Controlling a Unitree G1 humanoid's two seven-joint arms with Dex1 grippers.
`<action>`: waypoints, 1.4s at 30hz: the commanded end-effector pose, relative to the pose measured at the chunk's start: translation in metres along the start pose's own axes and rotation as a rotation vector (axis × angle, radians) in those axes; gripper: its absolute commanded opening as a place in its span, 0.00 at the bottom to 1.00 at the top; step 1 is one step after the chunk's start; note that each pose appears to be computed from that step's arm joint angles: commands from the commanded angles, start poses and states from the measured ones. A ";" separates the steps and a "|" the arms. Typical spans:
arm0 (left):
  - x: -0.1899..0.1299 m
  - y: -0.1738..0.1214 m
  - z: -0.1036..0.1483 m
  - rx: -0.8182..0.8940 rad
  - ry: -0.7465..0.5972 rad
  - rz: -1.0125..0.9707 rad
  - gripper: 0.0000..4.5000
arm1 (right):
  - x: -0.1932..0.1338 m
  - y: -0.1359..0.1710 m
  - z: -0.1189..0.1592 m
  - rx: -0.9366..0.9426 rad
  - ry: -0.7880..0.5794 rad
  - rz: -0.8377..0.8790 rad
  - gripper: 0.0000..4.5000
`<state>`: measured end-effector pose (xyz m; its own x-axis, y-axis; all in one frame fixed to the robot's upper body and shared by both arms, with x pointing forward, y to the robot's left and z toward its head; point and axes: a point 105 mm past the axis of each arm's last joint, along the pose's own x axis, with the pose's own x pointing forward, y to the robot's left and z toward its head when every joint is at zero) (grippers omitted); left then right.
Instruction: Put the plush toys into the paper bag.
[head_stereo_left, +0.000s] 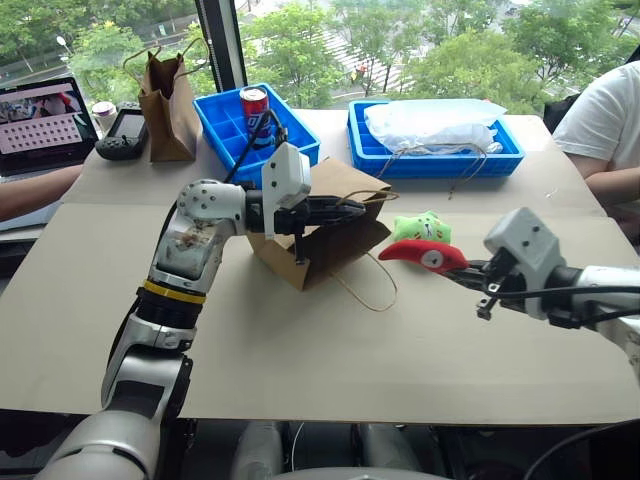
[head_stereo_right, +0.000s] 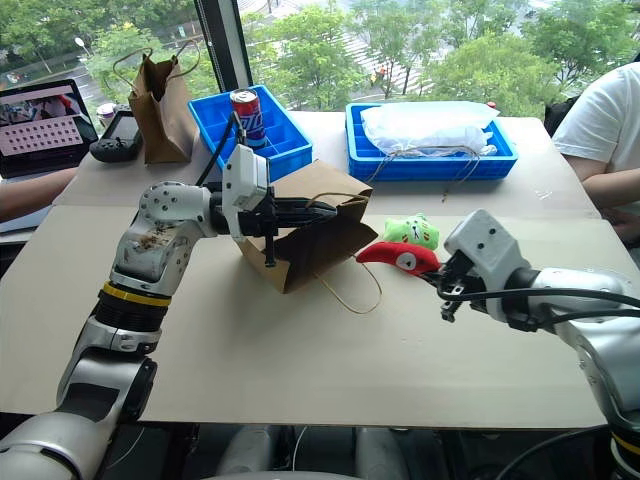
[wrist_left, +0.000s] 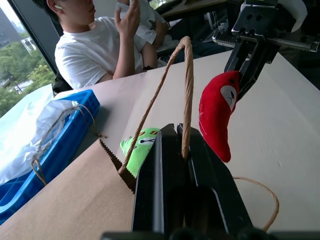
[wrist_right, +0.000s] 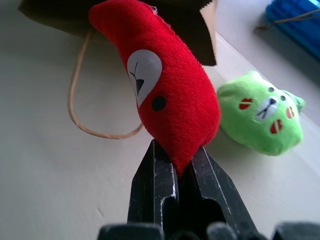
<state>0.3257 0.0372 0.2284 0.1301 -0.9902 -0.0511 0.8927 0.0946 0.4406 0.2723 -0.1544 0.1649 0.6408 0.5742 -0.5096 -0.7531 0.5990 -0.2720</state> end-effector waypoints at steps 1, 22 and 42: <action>0.003 0.001 0.016 0.038 -0.035 -0.004 0.00 | 0.023 -0.008 0.000 -0.004 0.018 -0.047 0.01; 0.009 -0.005 0.017 -0.004 -0.058 0.005 0.00 | 0.098 0.004 0.041 0.089 -0.222 0.015 0.76; 0.008 -0.008 0.012 0.015 -0.036 -0.007 0.00 | 0.029 -0.125 -0.016 0.126 -0.064 -0.397 1.00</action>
<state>0.3190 0.0298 0.2261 0.1269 -0.9912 -0.0369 0.9083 0.1011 0.4060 0.3720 -0.2246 0.1801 0.8931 0.3072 -0.3285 -0.4127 0.8501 -0.3270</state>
